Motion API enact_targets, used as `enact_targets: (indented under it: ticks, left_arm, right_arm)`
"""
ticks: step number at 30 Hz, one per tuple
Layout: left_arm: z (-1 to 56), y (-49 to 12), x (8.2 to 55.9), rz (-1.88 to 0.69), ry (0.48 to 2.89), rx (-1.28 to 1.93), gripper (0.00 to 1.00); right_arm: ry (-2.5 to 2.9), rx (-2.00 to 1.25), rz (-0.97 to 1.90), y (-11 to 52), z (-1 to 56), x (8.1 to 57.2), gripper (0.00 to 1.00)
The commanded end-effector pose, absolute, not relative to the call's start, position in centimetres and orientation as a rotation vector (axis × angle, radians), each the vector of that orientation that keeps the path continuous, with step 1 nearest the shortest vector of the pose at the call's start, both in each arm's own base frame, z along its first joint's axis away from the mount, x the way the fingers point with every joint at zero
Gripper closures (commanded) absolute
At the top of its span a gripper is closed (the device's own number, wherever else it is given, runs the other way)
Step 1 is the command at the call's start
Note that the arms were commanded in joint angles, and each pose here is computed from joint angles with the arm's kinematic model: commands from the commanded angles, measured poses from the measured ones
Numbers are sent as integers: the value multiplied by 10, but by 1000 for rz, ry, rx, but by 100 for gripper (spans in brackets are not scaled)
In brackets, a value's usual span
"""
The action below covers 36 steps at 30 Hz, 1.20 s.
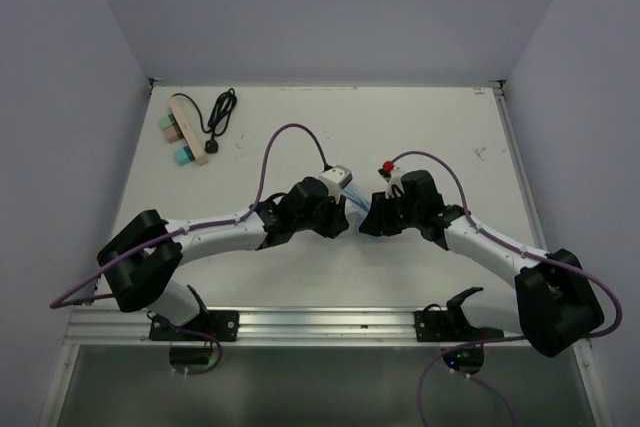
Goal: Pull the plug off the socket
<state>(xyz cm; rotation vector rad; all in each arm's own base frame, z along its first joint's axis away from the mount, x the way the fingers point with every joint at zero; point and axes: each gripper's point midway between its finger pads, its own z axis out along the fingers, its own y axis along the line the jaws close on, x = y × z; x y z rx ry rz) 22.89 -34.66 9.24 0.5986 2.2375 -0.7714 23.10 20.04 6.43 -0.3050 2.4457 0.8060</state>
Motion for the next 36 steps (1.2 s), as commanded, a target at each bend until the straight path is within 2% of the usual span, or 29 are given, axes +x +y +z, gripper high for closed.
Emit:
enact_targets:
  ticks: [1, 9, 18, 24, 28, 32, 36]
  left_arm:
    - [147, -348, 244, -859, 2063, 534, 100]
    - [153, -335, 243, -898, 2028, 523, 100]
    - [150, -312, 242, -871, 2065, 456, 100]
    - [109, -263, 253, -857, 2197, 190, 100]
    - [87, -253, 250, -839, 2252, 120, 100]
    - [65, -242, 251, -800, 2302, 59, 93]
    - [54, -230, 253, -778, 2314, -5, 81]
  right_arm:
    - [2564, -148, 509, 159, 29, 239, 100]
    - [2620, -73, 380, 143, 15, 238, 100]
    - [2586, -97, 430, 148, 23, 238, 100]
    - [2542, -116, 485, 154, 33, 240, 100]
    - [2527, -128, 507, 157, 37, 239, 100]
    - [2500, -154, 546, 162, 42, 240, 100]
    - [2484, -177, 565, 163, 45, 238, 100]
